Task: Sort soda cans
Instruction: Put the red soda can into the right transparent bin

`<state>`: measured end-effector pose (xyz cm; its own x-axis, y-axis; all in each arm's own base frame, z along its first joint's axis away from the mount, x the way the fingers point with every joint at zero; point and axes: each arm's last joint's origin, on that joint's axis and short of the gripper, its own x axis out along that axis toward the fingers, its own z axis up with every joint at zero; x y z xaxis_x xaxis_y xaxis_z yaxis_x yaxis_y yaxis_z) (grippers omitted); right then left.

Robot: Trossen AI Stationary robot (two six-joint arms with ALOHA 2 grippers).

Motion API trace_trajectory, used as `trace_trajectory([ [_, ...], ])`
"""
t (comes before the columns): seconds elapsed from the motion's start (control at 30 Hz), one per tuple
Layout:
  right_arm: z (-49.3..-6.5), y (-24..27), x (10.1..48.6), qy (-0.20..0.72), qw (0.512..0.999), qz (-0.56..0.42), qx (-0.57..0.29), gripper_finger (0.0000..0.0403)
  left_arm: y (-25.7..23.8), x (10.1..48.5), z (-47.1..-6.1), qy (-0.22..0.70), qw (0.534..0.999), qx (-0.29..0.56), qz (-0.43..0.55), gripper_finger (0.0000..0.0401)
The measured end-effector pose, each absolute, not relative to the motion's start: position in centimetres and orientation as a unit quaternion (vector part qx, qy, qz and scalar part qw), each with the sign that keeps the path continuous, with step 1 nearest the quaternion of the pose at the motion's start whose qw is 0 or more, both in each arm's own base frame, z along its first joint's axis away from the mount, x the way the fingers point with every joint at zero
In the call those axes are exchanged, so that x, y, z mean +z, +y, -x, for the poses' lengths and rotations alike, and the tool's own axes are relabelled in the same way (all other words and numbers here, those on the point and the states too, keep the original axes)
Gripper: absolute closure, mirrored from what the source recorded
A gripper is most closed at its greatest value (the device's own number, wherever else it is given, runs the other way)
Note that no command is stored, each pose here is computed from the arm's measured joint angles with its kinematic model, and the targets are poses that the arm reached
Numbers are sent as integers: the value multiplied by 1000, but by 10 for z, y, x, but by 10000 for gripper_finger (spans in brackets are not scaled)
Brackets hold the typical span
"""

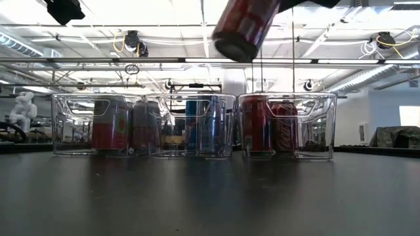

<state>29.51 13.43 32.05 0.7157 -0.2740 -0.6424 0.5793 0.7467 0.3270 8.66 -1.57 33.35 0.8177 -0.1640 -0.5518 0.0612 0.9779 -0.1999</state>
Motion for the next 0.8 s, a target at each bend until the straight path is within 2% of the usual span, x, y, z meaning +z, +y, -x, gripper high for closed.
trace_trajectory([
  [0.1, -283, 121, 325, 300, 871, -267, -282, 118, -16, 333, -87, 296, 949, -59, 87, 10],
  [0.33, -257, 96, 314, 360, 794, -267, -411, 118, -16, 333, -87, 296, 949, -59, 87, 10],
  [0.6, -262, 75, 308, 371, 777, -249, -444, 117, -16, 334, -87, 295, 950, -60, 84, 10],
  [0.8, -270, 54, 277, 411, 753, -270, -437, 117, -16, 334, -87, 295, 950, -60, 84, 10],
])
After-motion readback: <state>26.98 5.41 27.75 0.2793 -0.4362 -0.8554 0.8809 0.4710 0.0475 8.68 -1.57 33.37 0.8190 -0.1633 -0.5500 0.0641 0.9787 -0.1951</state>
